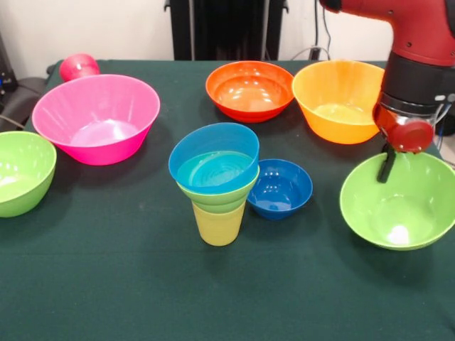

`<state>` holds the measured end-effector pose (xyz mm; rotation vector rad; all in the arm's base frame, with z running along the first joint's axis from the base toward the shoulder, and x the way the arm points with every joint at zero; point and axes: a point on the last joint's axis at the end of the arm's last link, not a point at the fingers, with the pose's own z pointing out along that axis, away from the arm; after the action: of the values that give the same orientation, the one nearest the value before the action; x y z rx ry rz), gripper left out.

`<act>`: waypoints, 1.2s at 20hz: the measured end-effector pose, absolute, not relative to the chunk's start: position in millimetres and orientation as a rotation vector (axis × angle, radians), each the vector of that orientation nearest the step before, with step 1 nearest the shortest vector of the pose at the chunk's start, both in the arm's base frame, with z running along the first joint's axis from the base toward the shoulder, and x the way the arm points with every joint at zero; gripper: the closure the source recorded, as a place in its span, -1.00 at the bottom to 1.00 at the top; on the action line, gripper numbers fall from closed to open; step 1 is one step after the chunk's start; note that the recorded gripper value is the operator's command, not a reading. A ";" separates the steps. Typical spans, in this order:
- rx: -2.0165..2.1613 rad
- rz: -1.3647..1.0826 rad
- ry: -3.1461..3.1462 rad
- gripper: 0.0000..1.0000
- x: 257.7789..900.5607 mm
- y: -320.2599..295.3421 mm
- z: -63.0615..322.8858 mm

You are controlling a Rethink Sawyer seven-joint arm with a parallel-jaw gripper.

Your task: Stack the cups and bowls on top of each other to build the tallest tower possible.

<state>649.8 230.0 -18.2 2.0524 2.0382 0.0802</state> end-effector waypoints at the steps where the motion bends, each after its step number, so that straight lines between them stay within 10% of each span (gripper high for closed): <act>1: 2.037 0.068 2.049 1.00 650.8 232.7 -18.6; 24: 1.791 -0.182 2.122 1.00 690.6 228.9 -10.6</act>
<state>690.6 228.9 -10.6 1.7910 2.1216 -0.1816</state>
